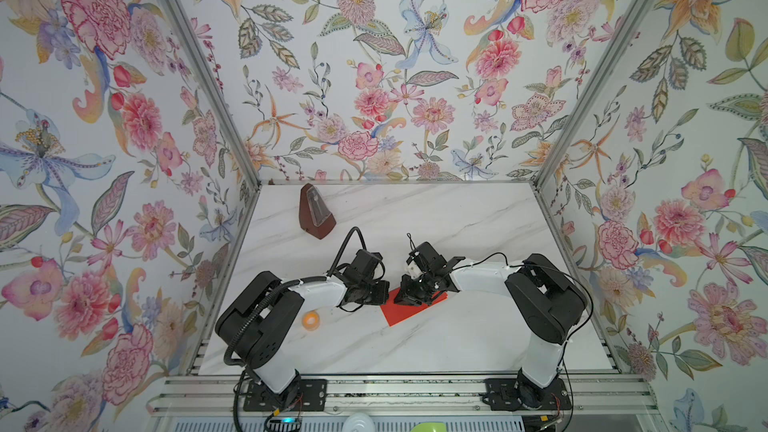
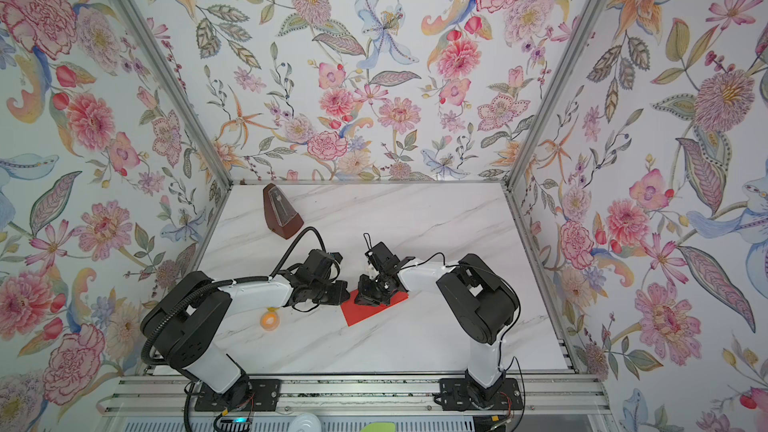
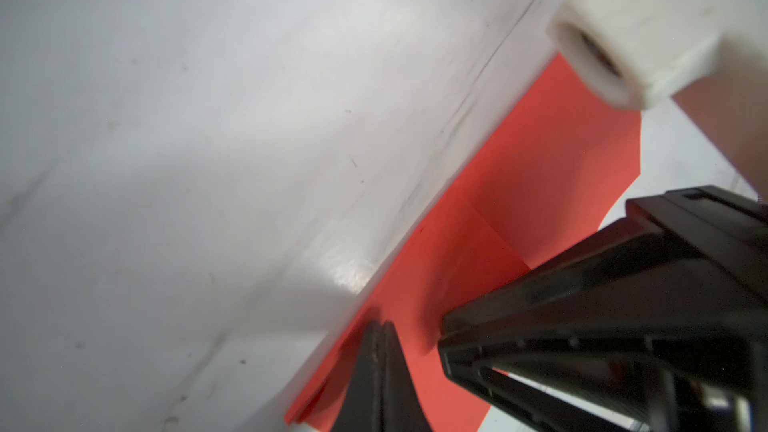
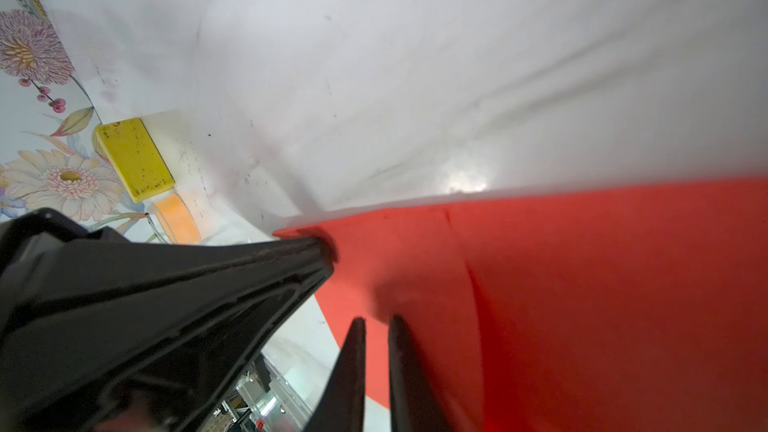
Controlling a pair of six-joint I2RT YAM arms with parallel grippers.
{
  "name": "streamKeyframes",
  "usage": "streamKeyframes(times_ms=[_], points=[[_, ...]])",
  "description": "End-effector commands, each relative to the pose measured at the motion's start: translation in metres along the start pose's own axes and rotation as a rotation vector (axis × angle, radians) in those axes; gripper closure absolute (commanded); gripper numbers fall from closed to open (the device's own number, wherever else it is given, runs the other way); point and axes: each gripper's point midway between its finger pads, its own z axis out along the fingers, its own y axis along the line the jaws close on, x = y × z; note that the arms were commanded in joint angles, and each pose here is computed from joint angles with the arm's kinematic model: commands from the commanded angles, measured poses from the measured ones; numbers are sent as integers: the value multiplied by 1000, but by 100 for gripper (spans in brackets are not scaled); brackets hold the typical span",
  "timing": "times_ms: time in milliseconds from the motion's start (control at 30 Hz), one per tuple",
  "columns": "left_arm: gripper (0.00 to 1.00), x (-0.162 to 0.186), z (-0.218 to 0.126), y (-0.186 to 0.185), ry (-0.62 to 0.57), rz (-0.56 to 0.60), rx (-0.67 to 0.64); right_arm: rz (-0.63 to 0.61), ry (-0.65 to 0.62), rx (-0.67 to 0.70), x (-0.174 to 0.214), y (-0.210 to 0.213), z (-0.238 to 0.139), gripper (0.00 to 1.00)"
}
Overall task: Fold a paper plane with a square sheet of paper (fold left side to right side)
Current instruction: 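Open both grippers and draw them apart from the folded red sheet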
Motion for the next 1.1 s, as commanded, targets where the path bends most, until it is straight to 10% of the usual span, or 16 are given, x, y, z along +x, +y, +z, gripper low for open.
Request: streamKeyframes(times_ms=[0, 800, 1067], points=[[100, 29, 9, 26, 90, -44, -80, 26, -3, 61, 4, -12, -1, 90], [100, 38, 1, 45, 106, -75, -122, 163, 17, 447, 69, -146, -38, 97], [100, 34, -6, 39, 85, -78, -100, 128, -49, 398, 53, -121, -47, 97]])
